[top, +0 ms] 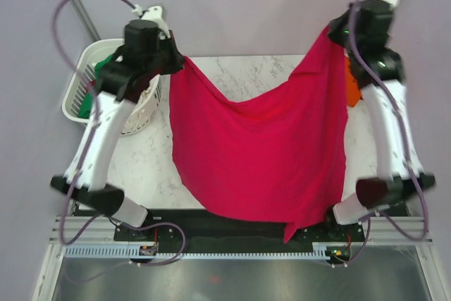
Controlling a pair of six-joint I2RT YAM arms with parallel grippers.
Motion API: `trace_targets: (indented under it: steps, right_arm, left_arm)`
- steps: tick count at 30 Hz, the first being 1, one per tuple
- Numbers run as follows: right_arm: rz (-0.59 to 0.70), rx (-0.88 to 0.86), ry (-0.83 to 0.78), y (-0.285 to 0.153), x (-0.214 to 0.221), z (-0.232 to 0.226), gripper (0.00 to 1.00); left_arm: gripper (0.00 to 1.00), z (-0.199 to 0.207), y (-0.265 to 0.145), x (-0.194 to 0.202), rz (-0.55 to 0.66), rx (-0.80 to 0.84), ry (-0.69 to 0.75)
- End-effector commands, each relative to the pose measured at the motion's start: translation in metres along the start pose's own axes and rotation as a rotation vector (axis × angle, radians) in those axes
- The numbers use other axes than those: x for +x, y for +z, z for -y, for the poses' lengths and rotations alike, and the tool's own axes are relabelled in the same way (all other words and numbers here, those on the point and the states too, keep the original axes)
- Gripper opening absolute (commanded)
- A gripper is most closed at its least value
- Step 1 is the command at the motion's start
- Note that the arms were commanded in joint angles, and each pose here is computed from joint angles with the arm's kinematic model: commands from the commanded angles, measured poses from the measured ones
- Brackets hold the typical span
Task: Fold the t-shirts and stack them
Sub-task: Flatten the tshirt out
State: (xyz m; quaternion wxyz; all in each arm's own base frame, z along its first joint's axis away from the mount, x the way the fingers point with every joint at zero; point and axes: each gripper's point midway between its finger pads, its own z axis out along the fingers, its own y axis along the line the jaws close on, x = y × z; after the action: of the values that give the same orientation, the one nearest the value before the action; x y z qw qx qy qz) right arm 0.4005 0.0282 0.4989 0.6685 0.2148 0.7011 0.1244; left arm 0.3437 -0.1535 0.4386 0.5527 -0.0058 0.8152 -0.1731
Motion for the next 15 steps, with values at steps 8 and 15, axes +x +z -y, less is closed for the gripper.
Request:
trace_targets:
  steps: [8,15]
  right_arm:
    - [-0.404,0.126,-0.116,0.259,0.240,0.045,0.98]
    - [-0.287,0.138,-0.138,0.230,0.194,0.043,0.98]
  left_arm:
    - [0.76,-0.162,0.274,0.168,-0.548,-0.374,-0.093]
    - [0.83,-0.141,0.230,0.106,-0.367,-0.324,-0.124]
